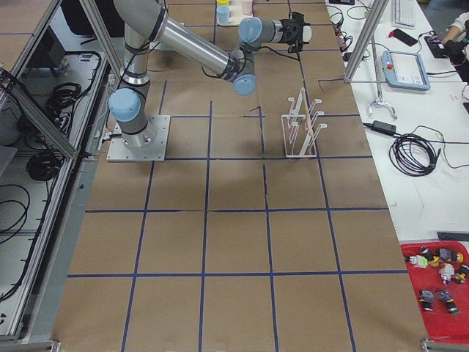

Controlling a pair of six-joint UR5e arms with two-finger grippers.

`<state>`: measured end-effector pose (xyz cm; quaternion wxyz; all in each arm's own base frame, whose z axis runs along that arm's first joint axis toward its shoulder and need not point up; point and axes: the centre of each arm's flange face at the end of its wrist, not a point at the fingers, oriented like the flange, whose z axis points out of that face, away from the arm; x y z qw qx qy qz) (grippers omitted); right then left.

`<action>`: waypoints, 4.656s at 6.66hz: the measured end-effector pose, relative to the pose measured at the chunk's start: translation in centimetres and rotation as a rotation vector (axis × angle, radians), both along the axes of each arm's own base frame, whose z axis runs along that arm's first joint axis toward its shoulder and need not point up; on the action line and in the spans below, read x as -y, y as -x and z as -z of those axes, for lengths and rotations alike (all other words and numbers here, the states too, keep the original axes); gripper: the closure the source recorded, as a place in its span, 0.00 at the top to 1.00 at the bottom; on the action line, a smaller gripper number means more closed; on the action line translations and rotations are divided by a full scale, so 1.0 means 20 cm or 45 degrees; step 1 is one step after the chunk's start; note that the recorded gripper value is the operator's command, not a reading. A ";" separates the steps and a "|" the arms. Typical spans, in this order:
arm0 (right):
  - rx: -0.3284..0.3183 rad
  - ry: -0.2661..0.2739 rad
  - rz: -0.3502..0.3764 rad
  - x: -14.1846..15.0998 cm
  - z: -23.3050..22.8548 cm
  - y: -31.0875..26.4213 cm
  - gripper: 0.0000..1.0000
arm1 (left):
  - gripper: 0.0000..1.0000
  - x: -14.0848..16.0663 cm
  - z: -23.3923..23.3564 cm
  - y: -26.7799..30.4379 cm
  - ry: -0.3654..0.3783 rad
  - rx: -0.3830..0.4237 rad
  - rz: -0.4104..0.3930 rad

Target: Transfer IKEA cup to right arm and place on rack

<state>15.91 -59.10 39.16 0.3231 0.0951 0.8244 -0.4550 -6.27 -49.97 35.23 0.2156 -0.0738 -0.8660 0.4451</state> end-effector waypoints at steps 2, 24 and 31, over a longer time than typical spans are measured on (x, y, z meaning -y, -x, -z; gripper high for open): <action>-0.534 0.198 -0.057 0.08 0.00 0.24 0.14 | 0.99 0.07 -0.05 0.02 -0.365 0.120 -0.230; -0.835 0.339 -0.014 0.32 0.45 0.54 1.00 | 0.98 -0.51 0.53 -0.78 -1.297 0.582 -0.188; 0.196 -0.084 0.196 -0.06 -0.11 -0.03 1.00 | 0.00 -0.52 0.60 -0.80 -1.372 0.581 -0.184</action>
